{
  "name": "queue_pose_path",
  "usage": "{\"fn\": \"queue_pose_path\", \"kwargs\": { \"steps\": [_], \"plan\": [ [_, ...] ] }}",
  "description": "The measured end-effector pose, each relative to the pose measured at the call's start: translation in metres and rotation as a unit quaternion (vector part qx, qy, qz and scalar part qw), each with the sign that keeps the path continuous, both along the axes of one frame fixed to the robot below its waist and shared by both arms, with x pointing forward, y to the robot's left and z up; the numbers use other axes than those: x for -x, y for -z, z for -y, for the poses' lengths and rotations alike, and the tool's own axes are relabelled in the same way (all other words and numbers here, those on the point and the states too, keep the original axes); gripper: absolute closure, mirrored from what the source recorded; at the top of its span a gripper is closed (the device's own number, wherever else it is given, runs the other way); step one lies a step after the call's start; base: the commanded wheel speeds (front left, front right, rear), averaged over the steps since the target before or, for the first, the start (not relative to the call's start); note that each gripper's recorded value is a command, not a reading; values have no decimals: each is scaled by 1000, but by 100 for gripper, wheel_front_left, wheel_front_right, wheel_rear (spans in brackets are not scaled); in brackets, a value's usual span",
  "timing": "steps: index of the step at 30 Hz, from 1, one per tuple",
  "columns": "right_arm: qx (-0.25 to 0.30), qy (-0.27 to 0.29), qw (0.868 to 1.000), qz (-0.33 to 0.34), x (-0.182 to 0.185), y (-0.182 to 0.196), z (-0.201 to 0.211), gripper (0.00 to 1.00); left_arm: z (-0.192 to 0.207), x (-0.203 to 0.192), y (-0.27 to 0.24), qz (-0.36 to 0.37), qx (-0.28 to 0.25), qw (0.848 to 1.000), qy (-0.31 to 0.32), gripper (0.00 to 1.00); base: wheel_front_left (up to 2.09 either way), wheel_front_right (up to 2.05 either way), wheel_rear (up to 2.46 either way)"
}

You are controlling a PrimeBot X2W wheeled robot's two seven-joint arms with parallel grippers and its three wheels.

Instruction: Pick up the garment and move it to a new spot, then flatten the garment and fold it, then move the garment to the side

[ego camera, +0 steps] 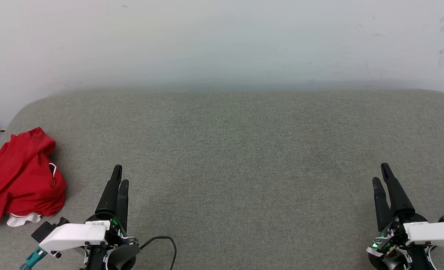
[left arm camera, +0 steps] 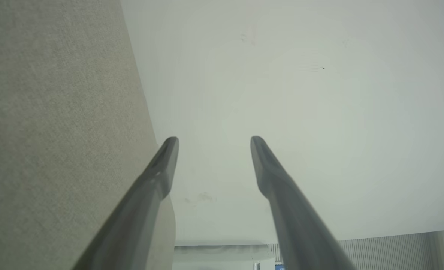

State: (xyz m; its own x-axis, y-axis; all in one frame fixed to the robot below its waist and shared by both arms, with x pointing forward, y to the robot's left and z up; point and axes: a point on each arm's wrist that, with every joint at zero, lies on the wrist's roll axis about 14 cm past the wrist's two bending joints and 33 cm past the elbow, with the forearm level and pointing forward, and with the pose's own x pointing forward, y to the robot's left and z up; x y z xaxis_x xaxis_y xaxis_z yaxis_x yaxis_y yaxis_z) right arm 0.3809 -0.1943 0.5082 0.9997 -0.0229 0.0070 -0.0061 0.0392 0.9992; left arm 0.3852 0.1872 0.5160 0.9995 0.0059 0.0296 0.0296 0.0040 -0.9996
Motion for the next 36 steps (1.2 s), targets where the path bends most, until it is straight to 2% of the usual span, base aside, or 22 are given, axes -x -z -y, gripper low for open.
{"fn": "queue_pose_path", "kwargs": {
  "steps": [7,16,25,36],
  "plan": [
    [20,3,1000,22,-2,-15,-3,0,6,-1,-17,27,-19,999,1,0,0,0,0],
    [127,10,991,31,1,-21,-1,0,12,-1,-31,48,-93,995,-1,0,0,0,0],
    [250,18,967,46,1,-32,-2,0,15,0,-39,63,-204,977,-9,0,0,0,0],
    [389,13,920,54,2,-35,-10,0,16,3,-41,71,-339,938,-18,0,0,0,0]
  ]
}}
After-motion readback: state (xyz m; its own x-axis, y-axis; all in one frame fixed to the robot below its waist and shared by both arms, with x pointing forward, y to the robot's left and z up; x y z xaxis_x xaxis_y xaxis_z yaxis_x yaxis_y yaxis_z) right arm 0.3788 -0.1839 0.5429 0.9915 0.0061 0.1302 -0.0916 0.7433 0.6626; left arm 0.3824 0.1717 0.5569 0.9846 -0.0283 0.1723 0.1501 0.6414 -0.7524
